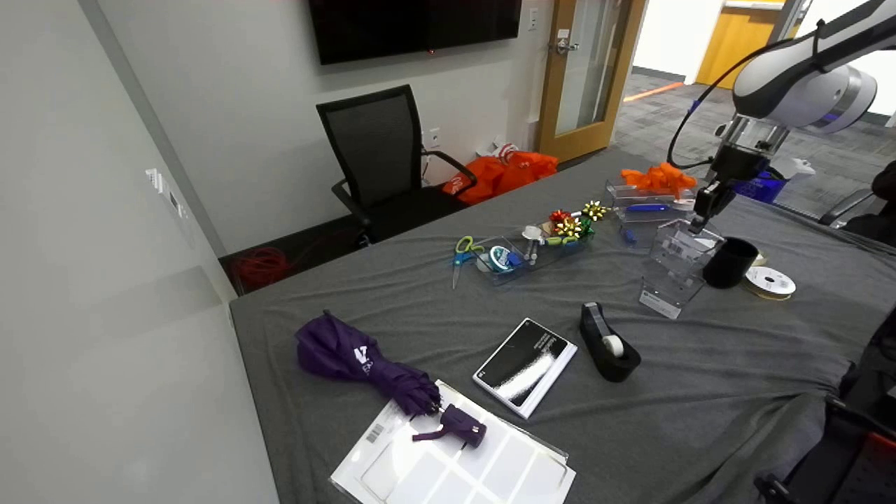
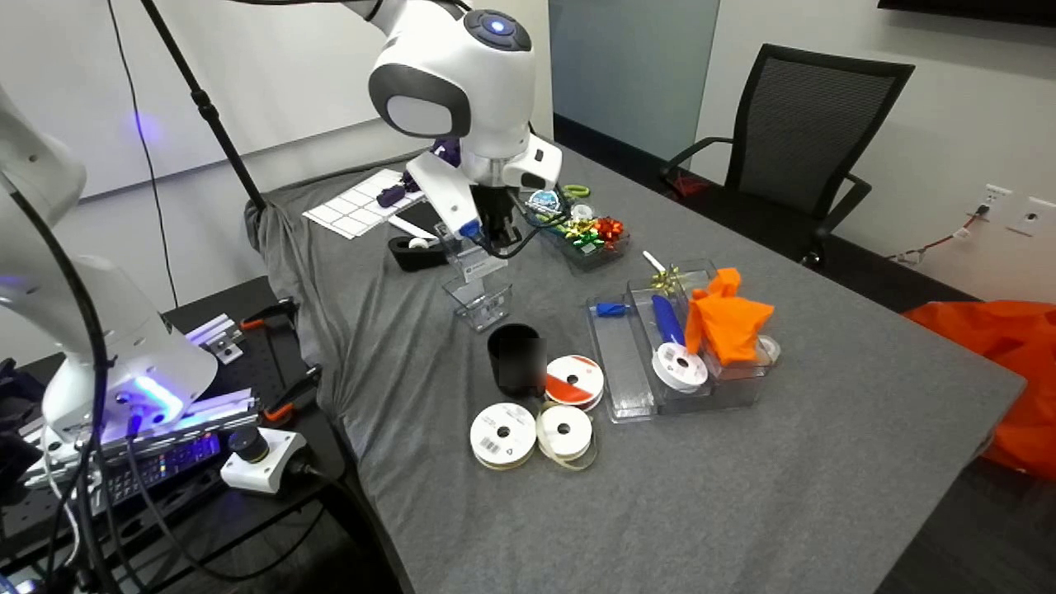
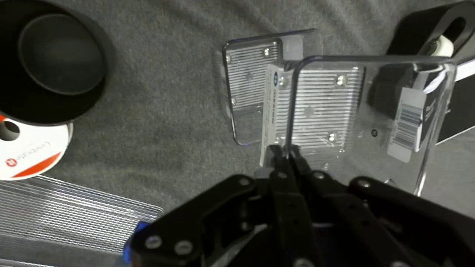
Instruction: Move the black cup to the right, unstack the two clear cases and the stack them up again
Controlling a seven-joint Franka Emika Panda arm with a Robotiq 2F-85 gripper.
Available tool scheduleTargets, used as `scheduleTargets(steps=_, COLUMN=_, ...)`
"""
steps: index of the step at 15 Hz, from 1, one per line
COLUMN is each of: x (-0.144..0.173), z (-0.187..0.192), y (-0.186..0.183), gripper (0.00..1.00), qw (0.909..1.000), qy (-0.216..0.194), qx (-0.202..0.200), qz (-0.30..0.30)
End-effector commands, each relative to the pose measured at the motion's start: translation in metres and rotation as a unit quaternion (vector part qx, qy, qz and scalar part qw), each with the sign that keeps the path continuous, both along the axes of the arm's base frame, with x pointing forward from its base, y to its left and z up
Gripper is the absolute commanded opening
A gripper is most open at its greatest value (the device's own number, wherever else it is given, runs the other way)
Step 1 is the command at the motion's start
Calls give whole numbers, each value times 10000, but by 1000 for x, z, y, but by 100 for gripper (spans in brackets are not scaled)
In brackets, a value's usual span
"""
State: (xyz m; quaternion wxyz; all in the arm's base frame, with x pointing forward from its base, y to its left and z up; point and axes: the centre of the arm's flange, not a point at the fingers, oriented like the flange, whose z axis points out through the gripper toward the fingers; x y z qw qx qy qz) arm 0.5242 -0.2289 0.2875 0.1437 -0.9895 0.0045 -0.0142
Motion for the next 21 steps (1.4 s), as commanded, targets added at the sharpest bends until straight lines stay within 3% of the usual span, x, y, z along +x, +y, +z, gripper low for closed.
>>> scheduleTargets(steps=1, x=-6, z=-13, y=-1, gripper=1, qw=9990, qy=194, qx=-384, qz=-113)
scheduleTargets(steps=9, x=3, z=-45, y=11, gripper=1, qw=9980, qy=448, qx=-432, qz=131)
scheduleTargets(steps=21, x=10, z=-35, y=15, gripper=1, qw=9982, qy=331, qx=-435, qz=257)
